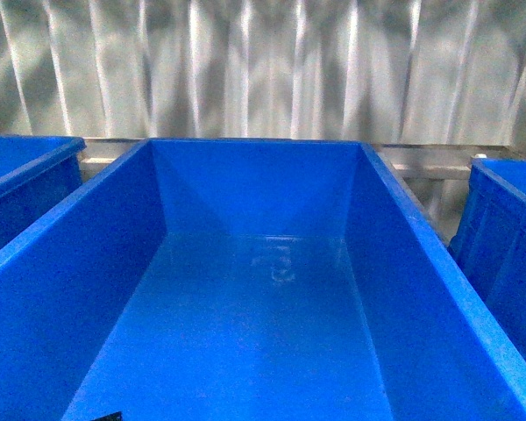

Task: Pick red and yellow buttons and place in box

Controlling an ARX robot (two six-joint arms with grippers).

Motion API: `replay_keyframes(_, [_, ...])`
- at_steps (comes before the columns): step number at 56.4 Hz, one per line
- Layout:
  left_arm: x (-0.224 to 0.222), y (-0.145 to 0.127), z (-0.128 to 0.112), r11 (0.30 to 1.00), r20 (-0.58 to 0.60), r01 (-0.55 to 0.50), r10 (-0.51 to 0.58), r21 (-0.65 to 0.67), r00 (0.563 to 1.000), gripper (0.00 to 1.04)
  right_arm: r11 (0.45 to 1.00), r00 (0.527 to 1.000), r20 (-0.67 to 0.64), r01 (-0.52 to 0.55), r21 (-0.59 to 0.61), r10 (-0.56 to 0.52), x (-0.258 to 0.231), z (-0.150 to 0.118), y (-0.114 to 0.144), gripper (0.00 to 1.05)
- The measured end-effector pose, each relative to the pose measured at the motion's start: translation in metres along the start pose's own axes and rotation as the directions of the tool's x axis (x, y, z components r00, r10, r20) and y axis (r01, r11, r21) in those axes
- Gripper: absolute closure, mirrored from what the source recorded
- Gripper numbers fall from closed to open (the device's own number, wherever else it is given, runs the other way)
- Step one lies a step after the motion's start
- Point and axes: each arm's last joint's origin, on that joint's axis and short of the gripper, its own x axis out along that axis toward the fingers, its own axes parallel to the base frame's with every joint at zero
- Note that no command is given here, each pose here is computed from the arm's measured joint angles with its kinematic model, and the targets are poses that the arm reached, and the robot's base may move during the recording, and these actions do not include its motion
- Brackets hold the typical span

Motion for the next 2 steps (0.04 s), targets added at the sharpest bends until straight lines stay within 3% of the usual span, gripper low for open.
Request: replay_keyframes(2, [0.0,0.0,0.0,1.0,0.0,0.0,0.0,0.0,1.0,0.08,1.0,1.0,0.0,0.0,0.0,0.0,0.0,0.0,0.0,0.07])
